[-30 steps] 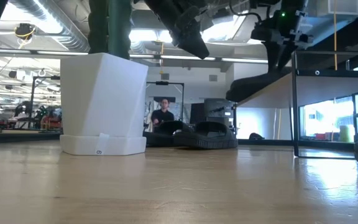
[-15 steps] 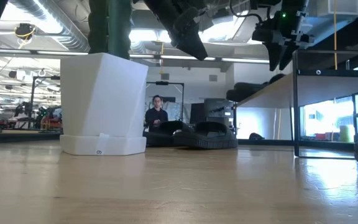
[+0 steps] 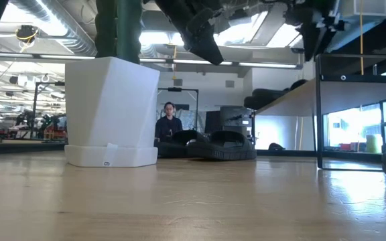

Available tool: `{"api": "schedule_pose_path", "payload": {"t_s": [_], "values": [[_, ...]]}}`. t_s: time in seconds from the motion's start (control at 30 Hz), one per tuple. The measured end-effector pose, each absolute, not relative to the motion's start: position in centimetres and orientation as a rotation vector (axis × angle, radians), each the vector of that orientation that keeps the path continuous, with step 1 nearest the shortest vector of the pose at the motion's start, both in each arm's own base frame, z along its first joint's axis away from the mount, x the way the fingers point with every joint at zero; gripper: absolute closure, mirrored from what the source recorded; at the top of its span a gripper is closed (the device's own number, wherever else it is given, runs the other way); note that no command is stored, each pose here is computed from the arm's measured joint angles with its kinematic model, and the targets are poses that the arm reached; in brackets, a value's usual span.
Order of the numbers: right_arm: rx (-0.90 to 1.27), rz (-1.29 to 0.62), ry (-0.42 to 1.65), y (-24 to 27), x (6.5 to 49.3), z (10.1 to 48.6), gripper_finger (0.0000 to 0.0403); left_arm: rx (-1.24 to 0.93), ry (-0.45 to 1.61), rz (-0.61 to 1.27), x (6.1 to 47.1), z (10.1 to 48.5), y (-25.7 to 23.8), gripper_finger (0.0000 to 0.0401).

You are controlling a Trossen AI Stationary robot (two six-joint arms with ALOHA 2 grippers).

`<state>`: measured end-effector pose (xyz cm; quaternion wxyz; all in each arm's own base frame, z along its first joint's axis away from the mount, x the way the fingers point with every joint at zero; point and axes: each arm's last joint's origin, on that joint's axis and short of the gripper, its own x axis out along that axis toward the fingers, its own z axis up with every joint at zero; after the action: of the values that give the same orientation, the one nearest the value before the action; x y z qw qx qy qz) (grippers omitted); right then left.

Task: Pick and place slides into the shelf
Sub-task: Put the black slide on the shelf

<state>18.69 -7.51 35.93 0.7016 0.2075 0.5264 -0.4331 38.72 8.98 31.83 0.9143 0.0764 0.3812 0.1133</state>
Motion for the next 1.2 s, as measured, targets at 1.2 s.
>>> {"api": "schedule_pose_path", "payload": {"t_s": [1.2], "values": [[0.526, -1.24, 1.018, -8.7, 19.8, 29.9, 0.0226, 0.136, 0.795, 0.24, 38.6, 31.7, 9.0, 0.0219]]}}
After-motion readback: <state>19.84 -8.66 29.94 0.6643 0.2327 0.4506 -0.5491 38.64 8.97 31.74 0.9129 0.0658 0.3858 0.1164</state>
